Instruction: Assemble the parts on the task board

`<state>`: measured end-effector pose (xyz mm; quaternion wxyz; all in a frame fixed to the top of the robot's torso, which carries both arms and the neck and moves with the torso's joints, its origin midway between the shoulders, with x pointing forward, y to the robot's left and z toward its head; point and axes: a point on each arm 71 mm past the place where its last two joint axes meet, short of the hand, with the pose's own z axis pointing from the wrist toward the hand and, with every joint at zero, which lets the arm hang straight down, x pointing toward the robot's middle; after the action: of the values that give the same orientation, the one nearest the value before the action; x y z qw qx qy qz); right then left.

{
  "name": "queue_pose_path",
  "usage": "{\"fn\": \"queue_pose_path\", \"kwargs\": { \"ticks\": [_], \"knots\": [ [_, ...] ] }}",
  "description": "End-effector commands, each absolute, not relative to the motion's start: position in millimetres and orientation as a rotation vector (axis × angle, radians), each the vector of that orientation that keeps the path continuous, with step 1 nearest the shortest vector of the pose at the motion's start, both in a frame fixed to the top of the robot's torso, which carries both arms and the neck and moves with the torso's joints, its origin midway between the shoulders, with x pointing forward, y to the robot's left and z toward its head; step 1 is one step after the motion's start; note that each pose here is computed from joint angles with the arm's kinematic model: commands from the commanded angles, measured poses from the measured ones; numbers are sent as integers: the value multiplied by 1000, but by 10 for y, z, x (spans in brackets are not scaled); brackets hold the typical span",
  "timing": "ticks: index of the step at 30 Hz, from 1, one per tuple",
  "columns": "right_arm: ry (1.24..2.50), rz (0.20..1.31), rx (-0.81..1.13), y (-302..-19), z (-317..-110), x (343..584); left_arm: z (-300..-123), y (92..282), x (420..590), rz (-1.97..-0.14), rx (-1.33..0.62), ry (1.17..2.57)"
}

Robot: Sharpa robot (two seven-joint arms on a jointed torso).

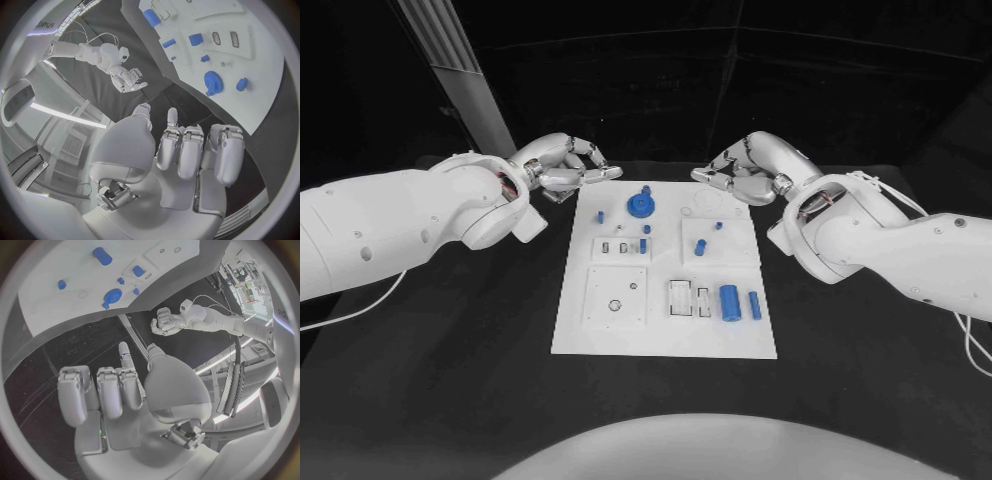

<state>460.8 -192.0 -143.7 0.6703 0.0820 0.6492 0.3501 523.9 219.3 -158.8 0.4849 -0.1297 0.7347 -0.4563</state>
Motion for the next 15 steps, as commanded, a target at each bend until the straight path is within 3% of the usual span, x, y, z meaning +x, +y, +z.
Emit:
{"fn": "queue_pose_path", "kwargs": {
  "ticks": [1,15],
  "knots": [
    [1445,858,354,-2058,-1434,4646,-1686,2107,5204,-900,-177,2057],
    [1495,780,548,-2504,-1566,4821,-1793,1733,5199,-634,-13,2366]
  ]
}}
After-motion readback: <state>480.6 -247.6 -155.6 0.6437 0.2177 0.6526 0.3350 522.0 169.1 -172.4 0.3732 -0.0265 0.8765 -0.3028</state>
